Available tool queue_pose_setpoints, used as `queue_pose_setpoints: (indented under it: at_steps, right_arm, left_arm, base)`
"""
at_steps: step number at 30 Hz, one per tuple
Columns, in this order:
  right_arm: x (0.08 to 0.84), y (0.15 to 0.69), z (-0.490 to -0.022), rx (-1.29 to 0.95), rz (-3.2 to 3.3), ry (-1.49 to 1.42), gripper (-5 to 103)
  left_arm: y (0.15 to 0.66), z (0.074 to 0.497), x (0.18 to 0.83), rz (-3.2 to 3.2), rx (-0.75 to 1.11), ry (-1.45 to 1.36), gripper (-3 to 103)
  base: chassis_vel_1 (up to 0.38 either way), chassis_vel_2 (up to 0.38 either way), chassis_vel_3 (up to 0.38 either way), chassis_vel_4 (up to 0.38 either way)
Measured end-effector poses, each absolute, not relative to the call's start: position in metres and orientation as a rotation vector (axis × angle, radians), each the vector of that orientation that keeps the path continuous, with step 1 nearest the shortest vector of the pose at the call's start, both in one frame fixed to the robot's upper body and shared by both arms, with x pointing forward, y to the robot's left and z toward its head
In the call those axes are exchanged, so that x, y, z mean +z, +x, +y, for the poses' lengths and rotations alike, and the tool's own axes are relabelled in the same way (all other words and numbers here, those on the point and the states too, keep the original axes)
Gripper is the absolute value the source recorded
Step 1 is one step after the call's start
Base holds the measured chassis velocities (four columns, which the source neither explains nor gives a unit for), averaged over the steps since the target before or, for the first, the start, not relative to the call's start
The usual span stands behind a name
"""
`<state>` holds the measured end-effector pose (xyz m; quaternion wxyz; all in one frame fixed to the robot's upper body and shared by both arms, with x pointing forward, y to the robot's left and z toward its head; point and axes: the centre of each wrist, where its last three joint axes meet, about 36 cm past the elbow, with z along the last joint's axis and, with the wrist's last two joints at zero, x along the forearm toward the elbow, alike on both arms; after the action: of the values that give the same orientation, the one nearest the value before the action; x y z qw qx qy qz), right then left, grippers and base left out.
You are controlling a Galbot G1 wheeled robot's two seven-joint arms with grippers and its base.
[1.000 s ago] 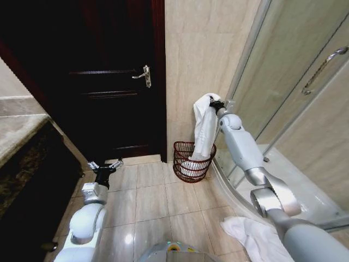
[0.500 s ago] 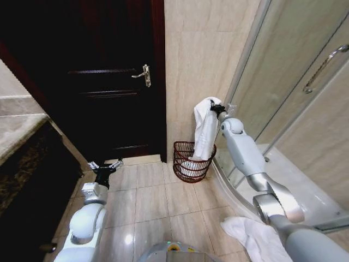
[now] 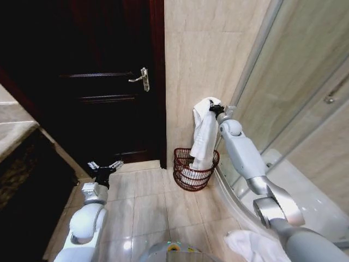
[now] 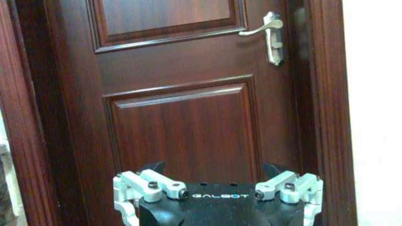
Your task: Discard the used towel into the hamper.
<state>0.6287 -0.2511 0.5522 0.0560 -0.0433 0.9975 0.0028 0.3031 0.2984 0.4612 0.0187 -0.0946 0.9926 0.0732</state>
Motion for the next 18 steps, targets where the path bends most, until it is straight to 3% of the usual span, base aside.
queue_pose_setpoints:
  at_steps: [4, 7, 18]
  right_arm:
    - [0.532, 0.574, -0.246, 0.007, 3.045, -0.130, 5]
    - [0.529, 0.563, -0.249, 0.013, 3.042, -0.123, 5]
    - [0.529, 0.580, -0.253, 0.042, 3.062, -0.141, 5]
  left_arm:
    - [0.303, 0.298, 0.461, 3.082, 0.228, -0.293, 100]
    - [0.303, 0.298, 0.461, 3.082, 0.227, -0.293, 100]
    - [0.303, 0.298, 0.461, 3.082, 0.227, -0.294, 100]
  base:
    - [0.004, 0.016, -0.006, 0.007]
    - [0.040, -0.073, -0.051, 0.037]
    - [0.008, -0.017, -0.018, 0.011]
